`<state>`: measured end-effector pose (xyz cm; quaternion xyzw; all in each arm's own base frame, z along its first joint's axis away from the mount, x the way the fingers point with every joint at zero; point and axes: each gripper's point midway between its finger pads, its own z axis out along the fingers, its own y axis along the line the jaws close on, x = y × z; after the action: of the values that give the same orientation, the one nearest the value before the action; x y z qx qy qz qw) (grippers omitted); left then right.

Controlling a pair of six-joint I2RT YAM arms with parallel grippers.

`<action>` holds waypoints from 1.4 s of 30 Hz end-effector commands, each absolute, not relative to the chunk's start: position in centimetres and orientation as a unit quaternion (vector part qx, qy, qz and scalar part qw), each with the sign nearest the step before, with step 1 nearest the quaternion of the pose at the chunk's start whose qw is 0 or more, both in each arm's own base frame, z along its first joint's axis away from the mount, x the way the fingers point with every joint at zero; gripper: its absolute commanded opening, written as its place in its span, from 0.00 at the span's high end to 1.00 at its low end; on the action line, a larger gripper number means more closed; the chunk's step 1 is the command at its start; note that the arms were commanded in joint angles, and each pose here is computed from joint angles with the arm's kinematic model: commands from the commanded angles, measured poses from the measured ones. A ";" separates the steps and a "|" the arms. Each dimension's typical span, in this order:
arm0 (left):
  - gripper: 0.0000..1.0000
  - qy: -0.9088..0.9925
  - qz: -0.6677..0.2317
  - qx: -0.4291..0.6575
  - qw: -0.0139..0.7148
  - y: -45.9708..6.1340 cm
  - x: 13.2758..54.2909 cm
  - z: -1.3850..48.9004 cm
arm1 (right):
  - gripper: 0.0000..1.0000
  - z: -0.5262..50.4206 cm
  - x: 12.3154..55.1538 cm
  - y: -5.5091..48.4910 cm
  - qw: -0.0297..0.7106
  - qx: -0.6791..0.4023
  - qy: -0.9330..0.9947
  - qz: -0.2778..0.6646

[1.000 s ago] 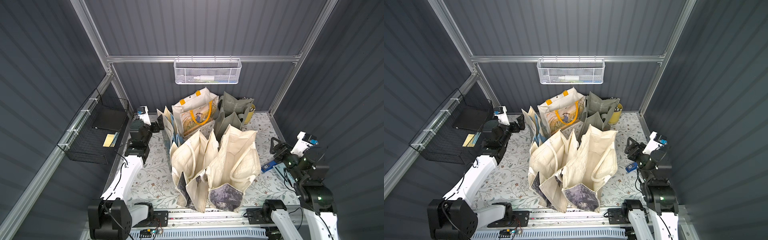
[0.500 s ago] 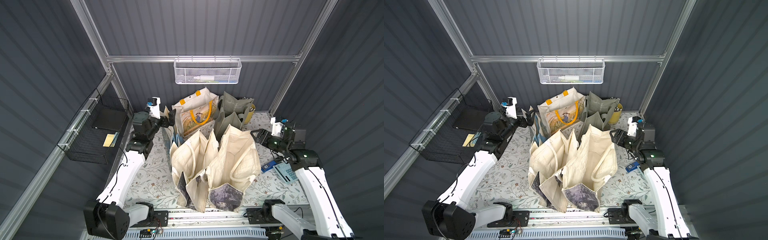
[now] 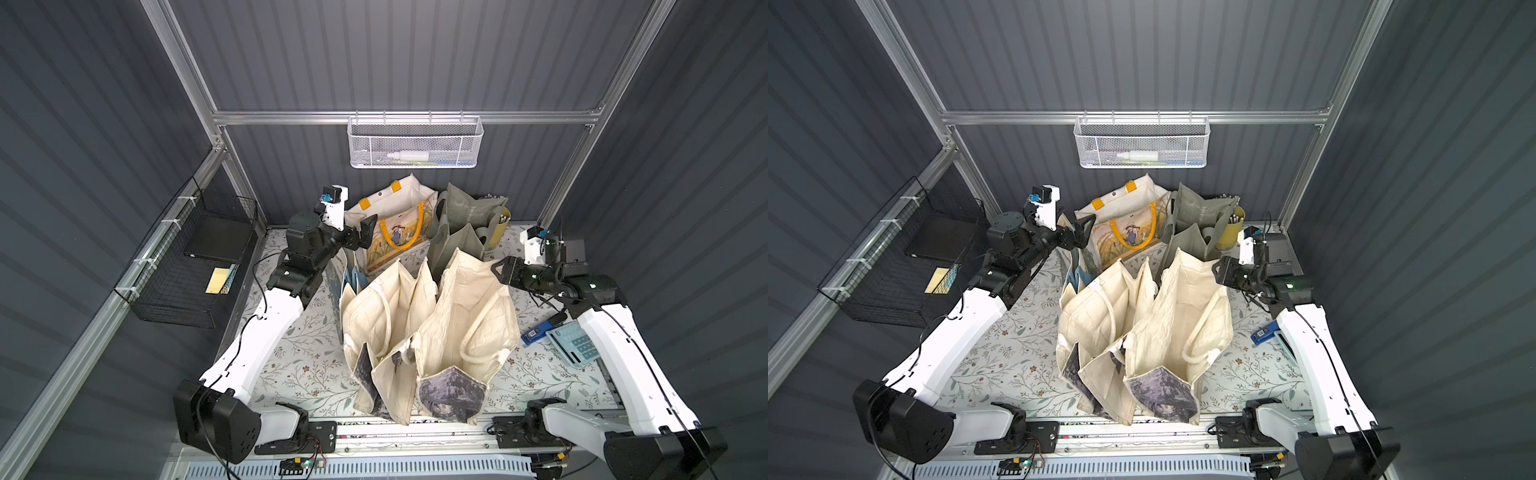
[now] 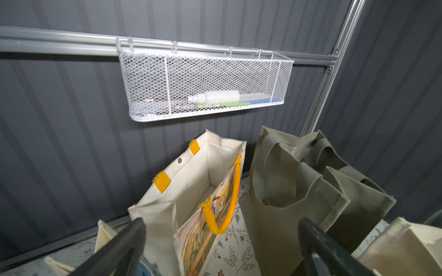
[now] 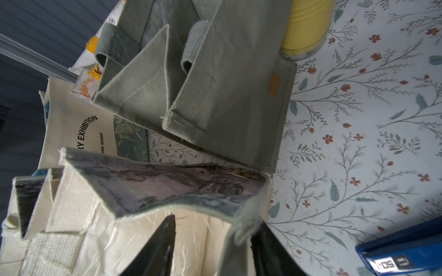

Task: Put away the canvas bag
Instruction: Pick up the canvas bag from the center of the board.

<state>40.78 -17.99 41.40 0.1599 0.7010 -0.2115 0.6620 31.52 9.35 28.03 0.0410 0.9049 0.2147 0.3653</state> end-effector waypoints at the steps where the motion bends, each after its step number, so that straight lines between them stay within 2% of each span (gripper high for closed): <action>1: 0.01 0.695 -0.215 0.177 0.663 -19.3 41.0 42.0 | 0.48 27.0 30.9 8.7 0.351 0.032 0.917 0.187; 11: 0.01 0.698 -0.221 0.214 0.647 -22.7 40.8 41.5 | 0.76 26.2 31.7 9.5 0.351 0.022 0.914 0.203; 15: 0.00 0.691 -0.227 0.224 0.648 -23.5 40.6 42.1 | 0.95 26.4 31.3 10.1 0.348 0.023 0.909 0.226; 17: 0.00 0.687 -0.232 0.227 0.650 -23.9 40.5 42.5 | 1.00 27.3 31.3 10.1 0.364 0.035 0.900 0.235; 24: 0.01 0.676 -0.244 0.253 0.648 -26.1 40.1 43.1 | 1.00 31.5 31.2 10.5 0.421 0.076 0.855 0.294; 31: 0.01 0.660 -0.262 0.272 0.649 -27.2 39.8 43.5 | 1.00 33.0 31.0 9.4 0.435 0.113 0.844 0.292; 42: 0.01 0.638 -0.284 0.282 0.658 -28.9 39.6 44.2 | 1.00 35.3 30.6 7.7 0.441 0.158 0.814 0.344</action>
<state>39.90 -27.83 42.70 0.2672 0.6620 -0.2700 0.6462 30.24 7.86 31.09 0.1609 0.8517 0.3059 0.3939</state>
